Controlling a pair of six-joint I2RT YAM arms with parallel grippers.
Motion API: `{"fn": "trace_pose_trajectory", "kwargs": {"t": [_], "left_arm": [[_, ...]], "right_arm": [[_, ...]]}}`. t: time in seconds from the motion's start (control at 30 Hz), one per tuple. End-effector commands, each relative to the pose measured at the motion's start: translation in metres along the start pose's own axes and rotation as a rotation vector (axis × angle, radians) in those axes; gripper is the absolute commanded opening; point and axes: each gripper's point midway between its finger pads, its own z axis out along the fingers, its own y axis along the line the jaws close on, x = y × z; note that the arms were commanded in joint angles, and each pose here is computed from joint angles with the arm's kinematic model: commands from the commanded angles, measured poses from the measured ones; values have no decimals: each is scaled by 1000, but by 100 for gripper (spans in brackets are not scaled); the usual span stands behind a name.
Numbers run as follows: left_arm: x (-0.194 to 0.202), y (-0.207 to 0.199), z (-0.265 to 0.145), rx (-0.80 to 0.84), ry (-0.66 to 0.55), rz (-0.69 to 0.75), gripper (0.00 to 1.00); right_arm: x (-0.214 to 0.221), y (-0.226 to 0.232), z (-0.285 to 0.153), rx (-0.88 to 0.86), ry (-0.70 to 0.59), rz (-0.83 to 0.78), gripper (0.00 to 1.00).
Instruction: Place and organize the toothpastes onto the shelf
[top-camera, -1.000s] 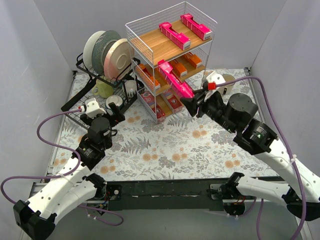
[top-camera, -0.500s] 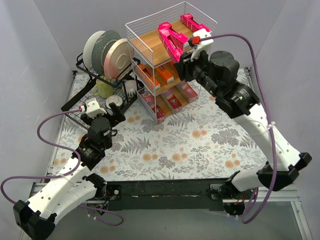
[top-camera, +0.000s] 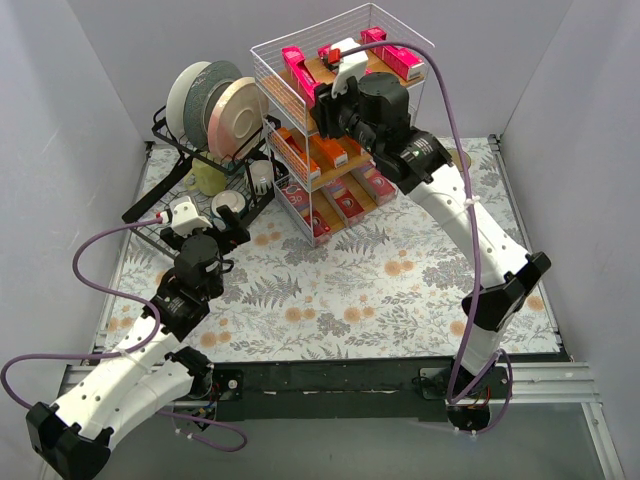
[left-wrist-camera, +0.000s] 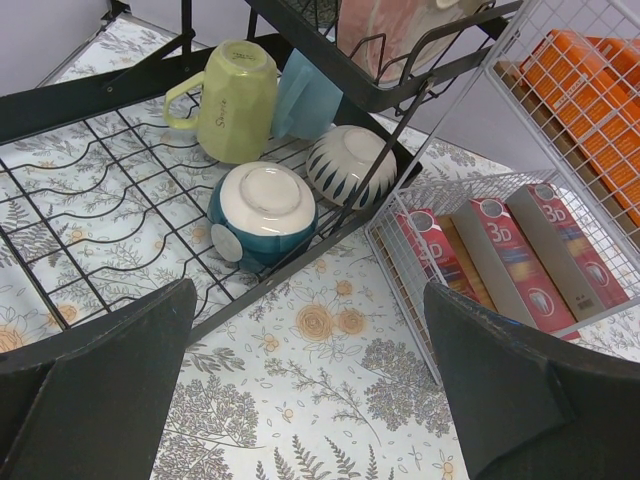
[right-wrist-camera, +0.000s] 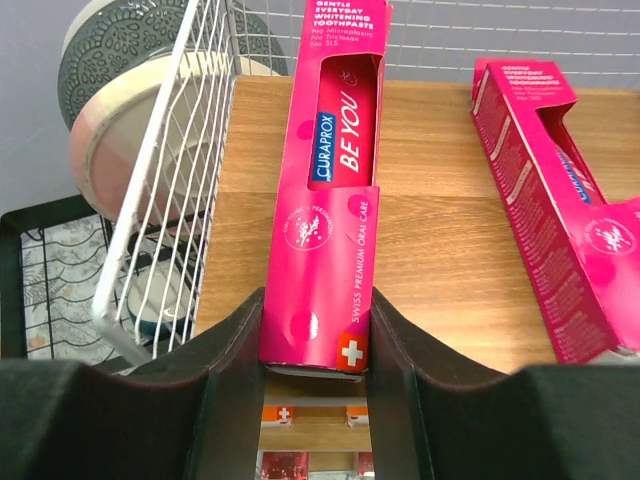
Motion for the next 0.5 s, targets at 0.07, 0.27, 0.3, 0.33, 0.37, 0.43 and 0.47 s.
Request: {"fn": "trace_pose_trajectory", "kwargs": {"t": [0.07,0.27,0.3,0.33,0.37,0.43,0.47], "left_arm": [[-3,3,-2,-4,-7,-5,98],[-3,3,-2,-4,-6,-5,98],[-3,3,-2,-3,-4,-4,98],[-2,3,-2,-2,-3,-4,98],[-3,3,-2,-3,-5,-5,98],[-2,3,-1,-2,-2,-3,98],[-3,3,-1,-3,-5,-5,98]], "right_arm": [[-44,4,0,-37,-140,27,43],[-42,9,1,-64,-139,25,53],[-41,10,1,-69,-136,47,54],[-44,10,-2,-72,-146,48,54],[-39,11,-1,-76,-135,47,54],[-41,12,-4,-83,-145,52,52],[-37,13,-4,-91,-138,52,52]]}}
